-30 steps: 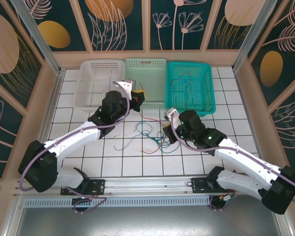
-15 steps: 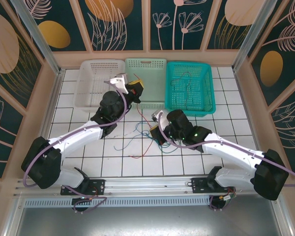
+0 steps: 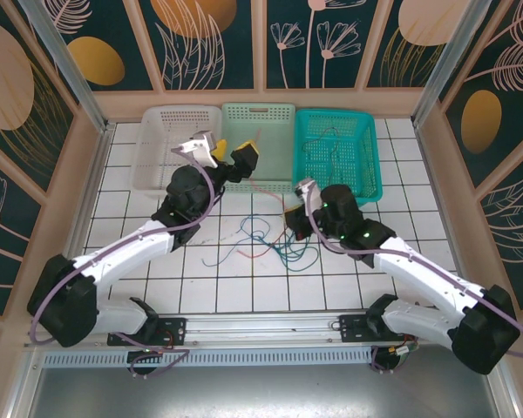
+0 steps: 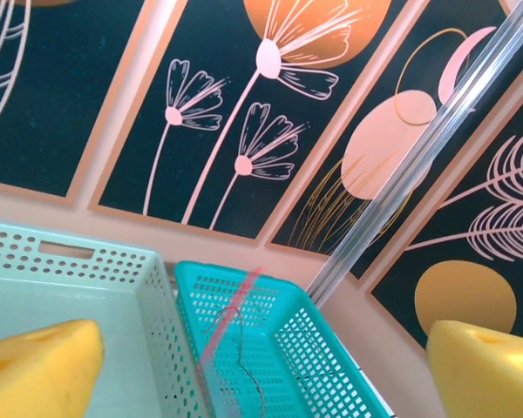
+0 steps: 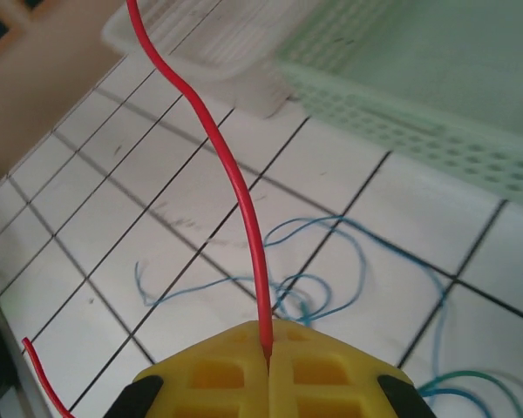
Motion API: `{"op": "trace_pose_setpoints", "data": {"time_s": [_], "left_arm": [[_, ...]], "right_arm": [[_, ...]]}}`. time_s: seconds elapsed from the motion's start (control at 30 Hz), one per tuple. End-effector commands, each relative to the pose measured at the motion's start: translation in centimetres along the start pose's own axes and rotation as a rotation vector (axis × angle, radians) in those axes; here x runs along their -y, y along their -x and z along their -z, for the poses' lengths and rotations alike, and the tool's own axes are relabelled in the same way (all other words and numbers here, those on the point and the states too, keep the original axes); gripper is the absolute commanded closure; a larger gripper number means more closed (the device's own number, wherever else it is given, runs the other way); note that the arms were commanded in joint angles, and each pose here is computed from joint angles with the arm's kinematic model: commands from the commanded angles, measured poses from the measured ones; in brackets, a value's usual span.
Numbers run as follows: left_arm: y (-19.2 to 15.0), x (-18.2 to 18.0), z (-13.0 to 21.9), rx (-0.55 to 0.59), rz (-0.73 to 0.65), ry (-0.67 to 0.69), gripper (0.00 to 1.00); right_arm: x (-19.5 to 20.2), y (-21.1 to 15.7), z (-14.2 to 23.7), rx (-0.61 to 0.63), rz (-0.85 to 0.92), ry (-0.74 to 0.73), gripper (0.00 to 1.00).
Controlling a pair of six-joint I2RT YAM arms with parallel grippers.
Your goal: Untangle the cables
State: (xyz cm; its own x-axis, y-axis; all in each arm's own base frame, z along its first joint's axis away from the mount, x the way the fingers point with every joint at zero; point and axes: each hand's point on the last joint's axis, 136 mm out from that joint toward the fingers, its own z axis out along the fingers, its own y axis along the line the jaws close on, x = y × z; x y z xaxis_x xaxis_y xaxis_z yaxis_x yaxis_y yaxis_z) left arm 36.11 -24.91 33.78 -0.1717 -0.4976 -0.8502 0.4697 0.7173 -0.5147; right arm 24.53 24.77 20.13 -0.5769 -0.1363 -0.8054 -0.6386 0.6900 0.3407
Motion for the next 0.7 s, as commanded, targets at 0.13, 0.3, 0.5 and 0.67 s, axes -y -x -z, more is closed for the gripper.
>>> {"op": "trace_pose_setpoints", "data": {"time_s": [0.13,0.3,0.5,0.67], "left_arm": [[-3.7,-1.7,2.2,-0.164,-0.18,0.025,0.01],[-9.2,-1.1,2.1,-0.373,-0.193,-0.087,0.12],[-13.4,-1.0,2.3,-0.517,-0.16,-0.156,0.34],[-14.9,0.2,3.1,-0.57,-0.142,-0.249,0.4]], "right_arm": [[1.9,1.7,2.2,0.065,-0.058,-0.015,1.0],[2.3,2.4,2.6,0.091,-0.06,-0.041,1.0],[2.9,4.0,3.6,0.145,-0.075,-0.057,1.0],[3.7,5.0,4.4,0.173,-0.079,-0.09,1.0]]}}
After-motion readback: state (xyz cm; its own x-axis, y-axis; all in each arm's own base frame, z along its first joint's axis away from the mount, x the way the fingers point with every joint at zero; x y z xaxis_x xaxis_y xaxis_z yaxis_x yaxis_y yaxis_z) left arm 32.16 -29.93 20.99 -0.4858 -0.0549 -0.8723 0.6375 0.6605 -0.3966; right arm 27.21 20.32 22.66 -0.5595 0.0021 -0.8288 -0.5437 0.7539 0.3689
